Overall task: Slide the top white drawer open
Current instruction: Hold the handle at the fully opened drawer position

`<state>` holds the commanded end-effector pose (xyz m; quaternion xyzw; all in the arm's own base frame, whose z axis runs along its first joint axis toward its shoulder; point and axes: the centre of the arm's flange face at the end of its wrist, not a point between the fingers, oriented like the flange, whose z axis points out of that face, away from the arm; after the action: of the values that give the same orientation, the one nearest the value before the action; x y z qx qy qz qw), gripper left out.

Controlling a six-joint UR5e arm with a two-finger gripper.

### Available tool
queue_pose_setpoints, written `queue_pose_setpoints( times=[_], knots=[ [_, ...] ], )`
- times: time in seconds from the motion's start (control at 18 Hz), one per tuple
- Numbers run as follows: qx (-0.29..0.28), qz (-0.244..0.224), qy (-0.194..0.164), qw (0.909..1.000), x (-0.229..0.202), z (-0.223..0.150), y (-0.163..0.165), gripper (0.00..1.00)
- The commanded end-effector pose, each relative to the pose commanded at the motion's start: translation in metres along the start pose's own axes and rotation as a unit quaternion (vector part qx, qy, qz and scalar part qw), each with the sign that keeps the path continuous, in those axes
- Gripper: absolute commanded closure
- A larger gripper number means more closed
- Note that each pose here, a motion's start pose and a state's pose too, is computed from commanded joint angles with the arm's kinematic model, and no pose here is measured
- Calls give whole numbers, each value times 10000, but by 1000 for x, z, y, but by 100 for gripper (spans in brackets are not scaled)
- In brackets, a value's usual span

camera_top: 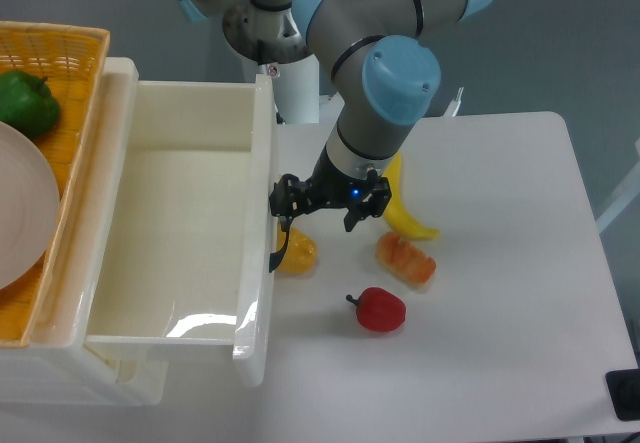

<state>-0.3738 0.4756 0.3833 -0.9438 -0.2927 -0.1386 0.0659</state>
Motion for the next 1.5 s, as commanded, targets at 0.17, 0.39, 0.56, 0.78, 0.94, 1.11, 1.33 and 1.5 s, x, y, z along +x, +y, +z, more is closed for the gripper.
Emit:
queue_pose_setpoints(
  times=[0.17, 0.39, 0.56, 0.78, 0.94, 1.11, 1.33, 1.5],
  knots=[
    [-3, -5, 34, 10000, 0, 1, 0, 0],
    [-83, -78, 115, 9999, -5, 4, 3, 0],
    [-66, -81, 182, 9998, -3, 5, 3, 0],
    [-49, -124, 244, 9996, -6, 5, 3, 0],
    [-82, -185, 325, 9993, -10, 6, 5, 0],
    [-97, -193, 347, 9992, -9, 6, 6, 0],
    [-70, -189, 378, 9991, -7, 4, 6, 0],
    [-90, -196, 378, 9991, -8, 5, 7, 0]
  ],
)
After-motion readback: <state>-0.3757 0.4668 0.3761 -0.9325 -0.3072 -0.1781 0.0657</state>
